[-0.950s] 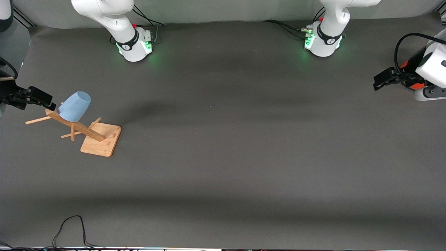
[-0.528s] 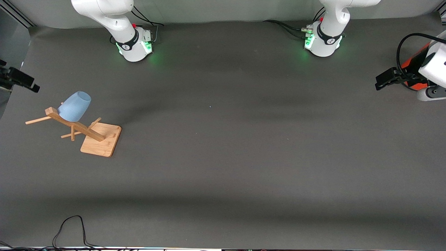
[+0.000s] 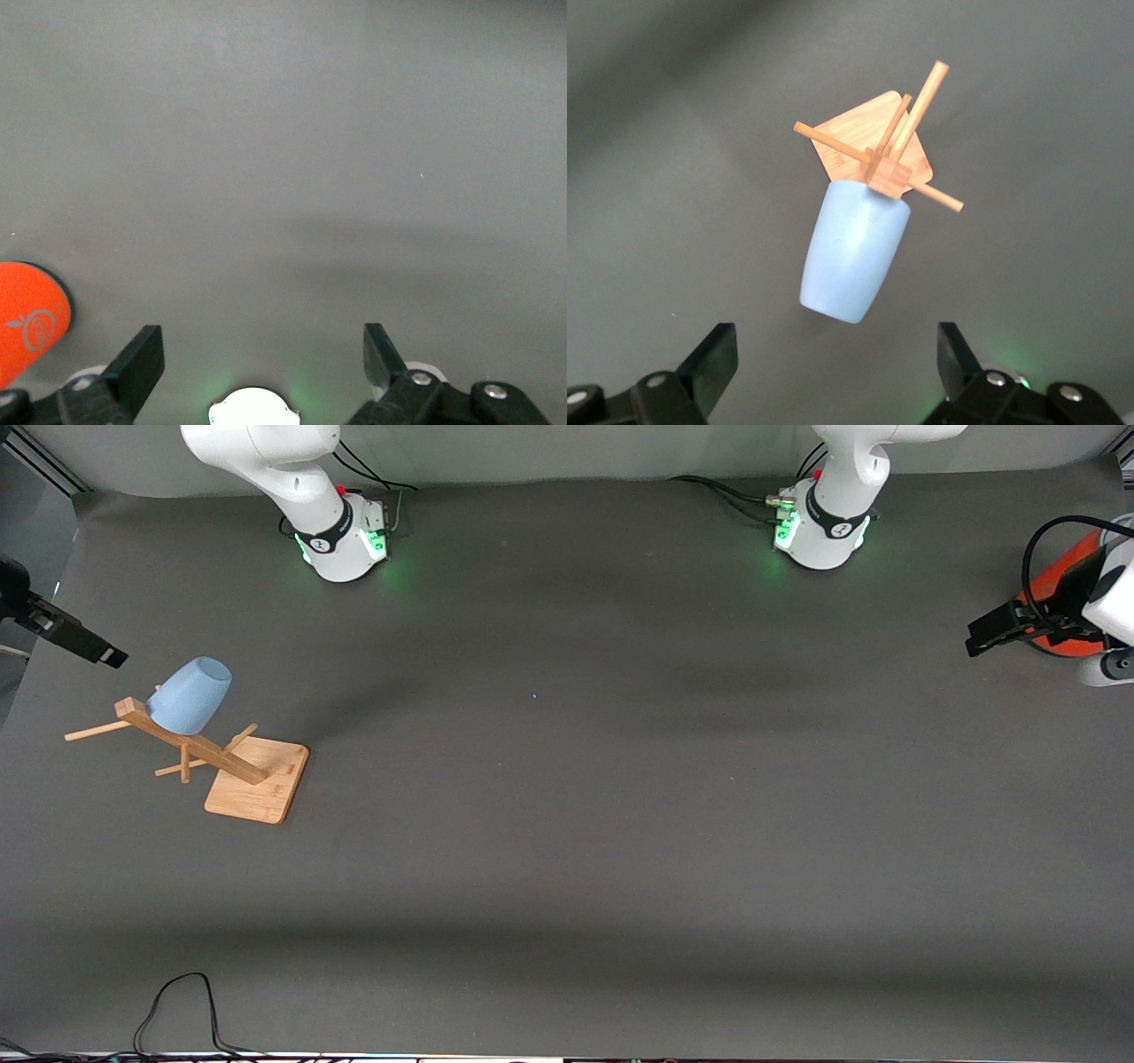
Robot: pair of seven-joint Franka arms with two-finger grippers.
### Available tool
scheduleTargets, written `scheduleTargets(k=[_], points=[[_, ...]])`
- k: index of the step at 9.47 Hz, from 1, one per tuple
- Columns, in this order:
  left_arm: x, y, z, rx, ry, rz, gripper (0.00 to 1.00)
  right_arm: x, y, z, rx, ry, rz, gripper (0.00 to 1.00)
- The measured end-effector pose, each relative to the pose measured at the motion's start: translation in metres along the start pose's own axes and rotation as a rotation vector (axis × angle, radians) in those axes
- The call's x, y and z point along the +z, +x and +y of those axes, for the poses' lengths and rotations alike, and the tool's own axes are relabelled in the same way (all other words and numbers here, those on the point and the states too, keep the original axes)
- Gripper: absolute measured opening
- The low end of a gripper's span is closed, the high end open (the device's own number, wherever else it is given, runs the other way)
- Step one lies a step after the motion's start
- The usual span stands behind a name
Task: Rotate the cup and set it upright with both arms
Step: 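Move the right gripper toward the blue cup on the wooden stand, then close the right gripper on the blue cup's base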
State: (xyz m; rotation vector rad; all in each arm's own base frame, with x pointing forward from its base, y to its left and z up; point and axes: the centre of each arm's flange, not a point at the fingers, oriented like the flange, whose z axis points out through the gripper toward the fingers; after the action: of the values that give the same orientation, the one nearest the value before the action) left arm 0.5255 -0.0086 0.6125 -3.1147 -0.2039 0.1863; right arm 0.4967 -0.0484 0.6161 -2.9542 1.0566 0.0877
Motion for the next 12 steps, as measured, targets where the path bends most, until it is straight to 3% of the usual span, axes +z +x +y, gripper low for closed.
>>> scheduleTargets(k=[4,8,12], points=[[-0.002,-0.003,-0.005,-0.001,0.056,-0.007,1.00,0.038,0.010,-0.005,0.068,0.009,-0.020,1.00],[-0.013,0.008,-0.004,-0.002,0.045,0.077,1.00,0.119,0.022,0.007,0.119,0.046,-0.023,1.00],[-0.002,0.024,-0.006,0.023,0.035,0.090,1.00,0.165,0.020,0.014,0.143,0.071,-0.025,1.00]])
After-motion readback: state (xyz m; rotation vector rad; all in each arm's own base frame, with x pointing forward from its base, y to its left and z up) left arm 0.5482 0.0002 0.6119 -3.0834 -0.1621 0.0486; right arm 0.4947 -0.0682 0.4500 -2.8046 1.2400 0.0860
